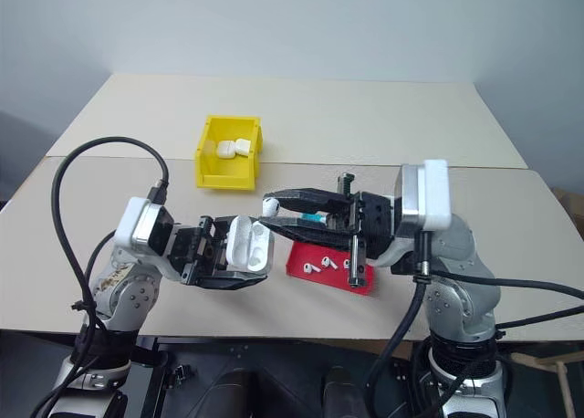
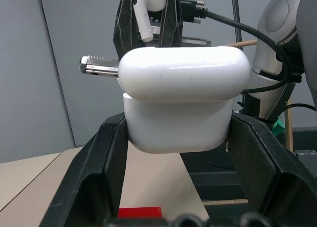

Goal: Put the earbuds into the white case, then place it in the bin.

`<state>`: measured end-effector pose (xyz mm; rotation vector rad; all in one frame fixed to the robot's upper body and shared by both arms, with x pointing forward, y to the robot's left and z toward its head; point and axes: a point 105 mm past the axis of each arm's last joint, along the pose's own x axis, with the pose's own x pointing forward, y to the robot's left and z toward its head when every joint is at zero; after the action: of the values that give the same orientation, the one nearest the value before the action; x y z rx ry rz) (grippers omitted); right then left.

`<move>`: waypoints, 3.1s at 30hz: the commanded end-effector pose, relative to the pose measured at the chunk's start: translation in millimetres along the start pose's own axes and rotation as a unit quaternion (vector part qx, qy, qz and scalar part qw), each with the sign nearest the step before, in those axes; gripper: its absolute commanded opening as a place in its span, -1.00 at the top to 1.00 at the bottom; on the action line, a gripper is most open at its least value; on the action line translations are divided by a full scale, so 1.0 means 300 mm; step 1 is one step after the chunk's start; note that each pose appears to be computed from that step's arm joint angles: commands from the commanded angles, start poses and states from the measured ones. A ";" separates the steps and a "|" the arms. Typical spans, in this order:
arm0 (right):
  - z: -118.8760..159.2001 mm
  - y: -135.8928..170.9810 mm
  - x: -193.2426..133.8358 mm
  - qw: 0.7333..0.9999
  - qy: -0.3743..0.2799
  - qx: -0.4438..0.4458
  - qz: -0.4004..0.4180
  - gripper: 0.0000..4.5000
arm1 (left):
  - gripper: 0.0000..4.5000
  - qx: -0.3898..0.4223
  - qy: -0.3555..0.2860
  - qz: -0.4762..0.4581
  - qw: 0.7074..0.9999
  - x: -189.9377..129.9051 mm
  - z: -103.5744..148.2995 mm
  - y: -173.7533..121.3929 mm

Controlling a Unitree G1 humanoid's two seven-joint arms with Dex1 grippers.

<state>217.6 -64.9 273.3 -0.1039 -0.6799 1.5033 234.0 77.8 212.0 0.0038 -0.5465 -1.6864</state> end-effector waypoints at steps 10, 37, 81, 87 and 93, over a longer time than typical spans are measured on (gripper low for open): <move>-0.033 0.006 0.022 1.000 0.006 -0.017 0.024 0.72 | -0.23 0.014 0.002 -0.017 1.000 0.017 0.017 -0.005; -0.077 0.020 0.017 0.998 0.036 -0.026 0.040 -0.12 | -0.23 0.018 0.004 -0.010 1.000 0.019 0.010 -0.006; -0.355 -0.392 -0.390 0.708 0.694 -0.032 0.127 -0.12 | -0.23 0.026 0.095 0.076 0.992 -0.092 -0.096 -0.156; -0.395 -0.395 -0.395 0.671 0.714 -0.062 0.191 -0.12 | -0.23 0.024 0.099 0.085 0.991 -0.089 -0.099 -0.159; -0.421 -0.366 -0.382 0.673 0.706 -0.067 0.211 -0.12 | -0.23 0.022 0.098 0.086 0.991 -0.085 -0.099 -0.168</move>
<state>384.4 -143.0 175.0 -1.4430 0.6096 1.2853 207.2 98.5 153.3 0.1258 -0.3818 -1.4705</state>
